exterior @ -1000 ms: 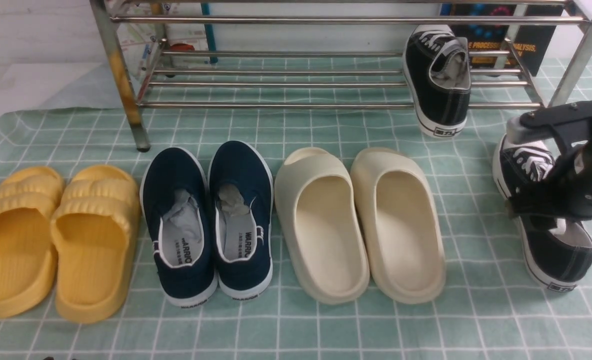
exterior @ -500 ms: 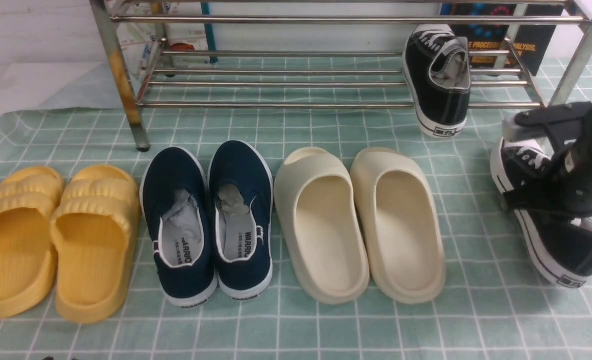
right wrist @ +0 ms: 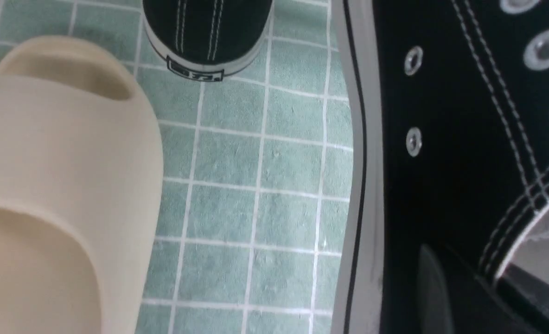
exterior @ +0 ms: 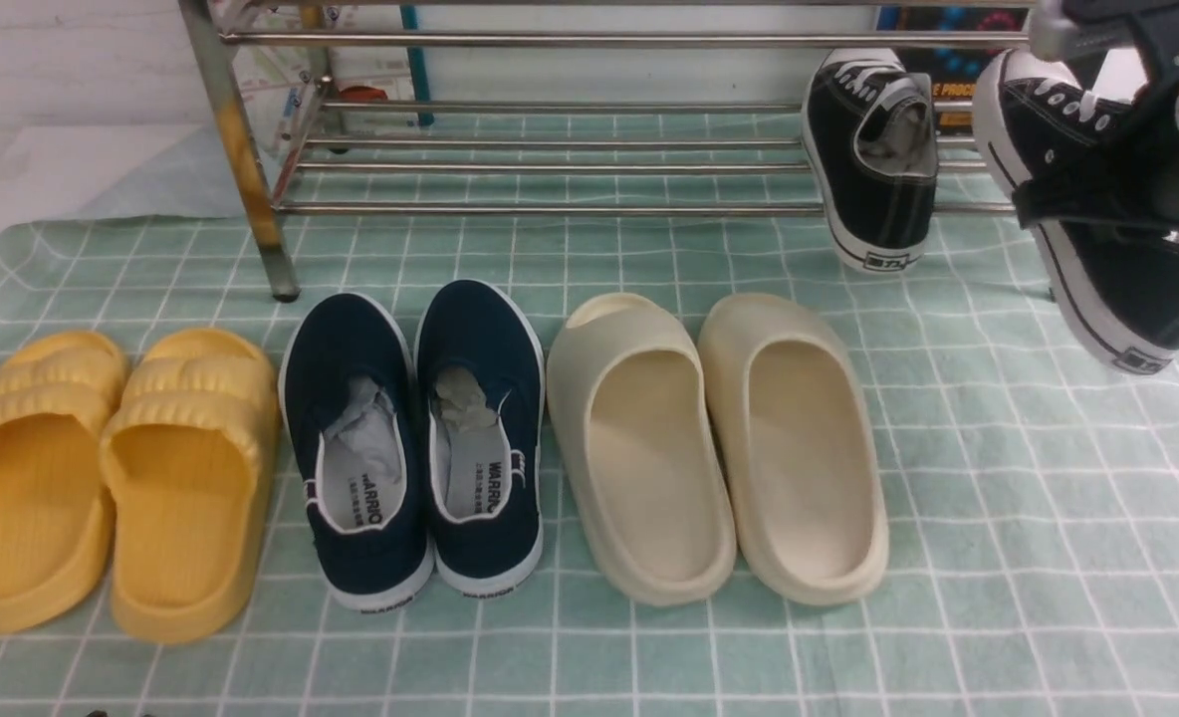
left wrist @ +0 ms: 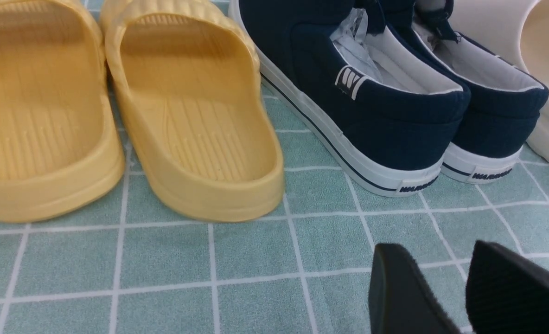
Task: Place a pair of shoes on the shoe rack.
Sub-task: Use the right arm to put a shoe into the shoe rack
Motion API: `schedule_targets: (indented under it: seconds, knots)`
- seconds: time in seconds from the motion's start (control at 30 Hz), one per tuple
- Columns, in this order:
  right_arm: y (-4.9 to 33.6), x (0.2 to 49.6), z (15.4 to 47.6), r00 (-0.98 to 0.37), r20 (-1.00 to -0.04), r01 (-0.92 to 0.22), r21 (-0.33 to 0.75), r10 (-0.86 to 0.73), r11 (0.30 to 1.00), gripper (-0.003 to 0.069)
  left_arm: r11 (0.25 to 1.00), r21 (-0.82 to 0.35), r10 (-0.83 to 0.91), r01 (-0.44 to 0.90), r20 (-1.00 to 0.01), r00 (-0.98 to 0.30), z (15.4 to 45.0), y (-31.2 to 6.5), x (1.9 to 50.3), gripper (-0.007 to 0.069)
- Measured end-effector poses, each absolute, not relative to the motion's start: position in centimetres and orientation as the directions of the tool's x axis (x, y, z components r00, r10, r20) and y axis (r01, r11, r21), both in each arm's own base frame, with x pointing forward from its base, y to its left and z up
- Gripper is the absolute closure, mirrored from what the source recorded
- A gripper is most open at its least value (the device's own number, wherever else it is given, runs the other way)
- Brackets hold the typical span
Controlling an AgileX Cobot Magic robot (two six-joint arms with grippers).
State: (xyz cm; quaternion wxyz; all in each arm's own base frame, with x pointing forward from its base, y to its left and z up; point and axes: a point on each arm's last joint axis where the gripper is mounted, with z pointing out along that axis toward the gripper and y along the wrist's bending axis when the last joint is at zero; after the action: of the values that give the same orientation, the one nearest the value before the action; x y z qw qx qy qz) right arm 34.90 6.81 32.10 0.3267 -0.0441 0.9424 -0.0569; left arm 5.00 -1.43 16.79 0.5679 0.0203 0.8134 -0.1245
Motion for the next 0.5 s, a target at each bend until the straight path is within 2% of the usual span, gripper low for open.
schedule_targets:
  seconds: [0.27,0.5]
  knots:
    - [7.6,39.1,28.5,-0.768,-0.616,-0.072,-0.189,-0.175,0.979,0.0648,0.968,-0.179,-0.108,0.175,-0.929,-0.354,16.8,-1.4,5.0,0.0386]
    - [7.6,42.0,27.2,-0.738,-0.646,-0.044,-0.241,-0.194,0.970,0.0647,0.968,-0.179,-0.108,0.175,-0.929,-0.354,16.8,-1.4,5.0,0.0386]
